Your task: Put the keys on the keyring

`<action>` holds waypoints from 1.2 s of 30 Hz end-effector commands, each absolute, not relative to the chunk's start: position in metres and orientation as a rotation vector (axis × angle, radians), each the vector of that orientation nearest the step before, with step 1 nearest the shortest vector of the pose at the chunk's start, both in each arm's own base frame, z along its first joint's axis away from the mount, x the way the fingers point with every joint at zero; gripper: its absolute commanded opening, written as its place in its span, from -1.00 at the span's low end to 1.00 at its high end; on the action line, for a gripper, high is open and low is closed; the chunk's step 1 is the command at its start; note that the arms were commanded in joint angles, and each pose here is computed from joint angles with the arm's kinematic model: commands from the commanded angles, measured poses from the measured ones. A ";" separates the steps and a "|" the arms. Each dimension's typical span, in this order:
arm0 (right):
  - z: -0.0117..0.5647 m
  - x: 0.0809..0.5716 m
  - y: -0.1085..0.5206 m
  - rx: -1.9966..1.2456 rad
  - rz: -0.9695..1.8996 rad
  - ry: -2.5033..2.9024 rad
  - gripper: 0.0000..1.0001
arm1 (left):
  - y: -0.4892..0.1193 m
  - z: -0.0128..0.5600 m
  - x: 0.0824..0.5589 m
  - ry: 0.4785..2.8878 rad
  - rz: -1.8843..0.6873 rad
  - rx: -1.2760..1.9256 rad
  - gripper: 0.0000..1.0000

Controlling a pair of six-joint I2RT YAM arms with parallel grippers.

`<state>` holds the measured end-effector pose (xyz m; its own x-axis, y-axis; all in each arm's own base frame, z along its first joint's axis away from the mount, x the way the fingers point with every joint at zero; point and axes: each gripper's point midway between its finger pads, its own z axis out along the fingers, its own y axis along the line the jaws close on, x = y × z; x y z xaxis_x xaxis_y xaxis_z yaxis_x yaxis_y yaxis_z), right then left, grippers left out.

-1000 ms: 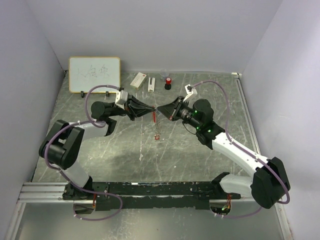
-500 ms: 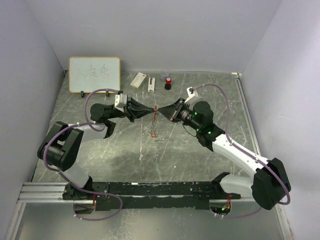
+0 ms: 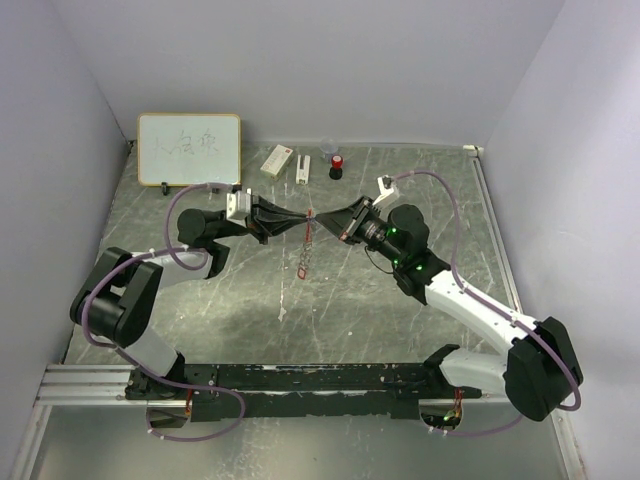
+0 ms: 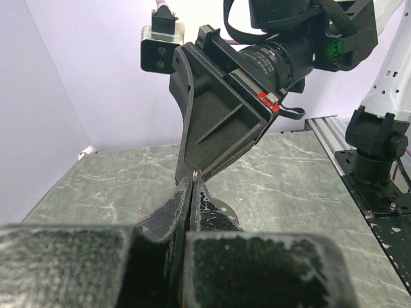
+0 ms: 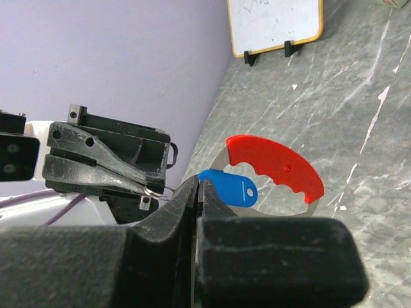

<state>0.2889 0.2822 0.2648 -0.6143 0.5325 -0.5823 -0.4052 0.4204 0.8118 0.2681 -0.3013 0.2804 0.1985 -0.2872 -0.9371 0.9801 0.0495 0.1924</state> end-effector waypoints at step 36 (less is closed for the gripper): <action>0.293 0.282 0.277 0.148 1.408 1.678 -1.00 | -0.305 0.291 0.267 0.781 -1.069 1.070 -0.87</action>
<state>0.2883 0.2790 0.2775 -0.5974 0.5859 -0.5477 -0.4020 0.3721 0.8366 0.2704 -0.3055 0.2789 0.2616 -0.2789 -0.9240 0.9651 0.0891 0.2464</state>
